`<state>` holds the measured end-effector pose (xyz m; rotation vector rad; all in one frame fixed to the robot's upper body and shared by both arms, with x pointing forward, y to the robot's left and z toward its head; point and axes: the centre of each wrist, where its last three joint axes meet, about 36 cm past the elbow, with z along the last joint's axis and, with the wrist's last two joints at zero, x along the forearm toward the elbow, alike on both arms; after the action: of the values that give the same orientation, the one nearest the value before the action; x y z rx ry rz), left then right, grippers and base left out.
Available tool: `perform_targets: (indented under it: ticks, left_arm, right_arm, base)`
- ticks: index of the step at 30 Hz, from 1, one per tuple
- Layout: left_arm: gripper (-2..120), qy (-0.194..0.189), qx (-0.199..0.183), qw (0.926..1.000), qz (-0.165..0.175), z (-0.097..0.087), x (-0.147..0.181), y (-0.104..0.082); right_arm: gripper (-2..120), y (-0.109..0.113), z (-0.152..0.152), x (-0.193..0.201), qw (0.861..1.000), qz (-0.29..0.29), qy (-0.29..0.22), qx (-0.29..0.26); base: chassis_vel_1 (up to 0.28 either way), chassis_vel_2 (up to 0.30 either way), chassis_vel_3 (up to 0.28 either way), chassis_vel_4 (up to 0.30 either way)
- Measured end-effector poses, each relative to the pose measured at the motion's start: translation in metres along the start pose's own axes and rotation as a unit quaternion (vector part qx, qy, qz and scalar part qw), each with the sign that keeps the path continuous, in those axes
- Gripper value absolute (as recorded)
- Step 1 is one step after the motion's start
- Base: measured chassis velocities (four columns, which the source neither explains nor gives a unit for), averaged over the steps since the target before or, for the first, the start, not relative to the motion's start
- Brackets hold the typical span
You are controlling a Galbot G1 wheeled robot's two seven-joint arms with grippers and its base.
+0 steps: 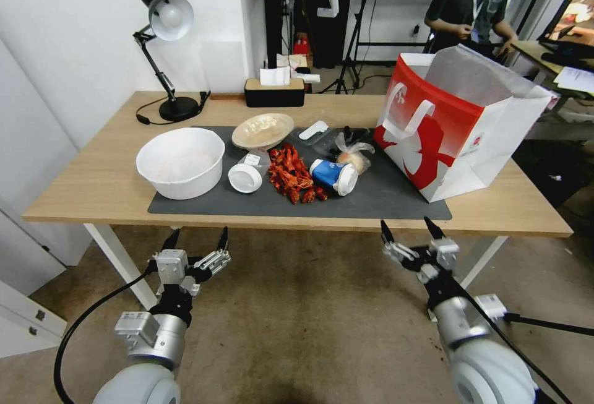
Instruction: Pick up the trash from the table and place it into the takeout bag.
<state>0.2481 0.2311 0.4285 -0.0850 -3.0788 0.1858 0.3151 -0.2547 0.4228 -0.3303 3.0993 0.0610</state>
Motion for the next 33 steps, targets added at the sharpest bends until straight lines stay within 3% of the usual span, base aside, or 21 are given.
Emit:
perform_targets:
  ticks: [15, 22, 23, 33]
  left_arm:
    - [100, 0.001, -0.004, 1.0, -0.003, 0.0, 0.0, -0.002]
    - [100, 0.0, -0.004, 1.0, -0.007, -0.001, 0.001, -0.002]
    - [100, -0.001, -0.006, 0.9999, -0.009, -0.001, 0.002, -0.002]
    - [100, -0.001, -0.006, 0.9998, -0.016, -0.002, 0.003, -0.001]
  right_arm:
    - [100, -0.003, -0.043, -0.1, 0.996, -0.077, 0.033, 0.035]
    - [100, -0.004, -0.06, -0.147, 0.989, -0.106, 0.092, 0.056]
    - [100, -0.006, -0.067, -0.162, 0.984, -0.109, 0.12, 0.071]
    - [100, 0.001, -0.074, -0.176, 0.976, -0.089, 0.179, 0.088]
  base:
    - [0.0, 0.0, 0.0, 0.0]
    - [0.0, 0.0, 0.0, 0.0]
    - [0.0, 0.0, 0.0, 0.0]
    - [0.0, 0.0, 0.0, 0.0]
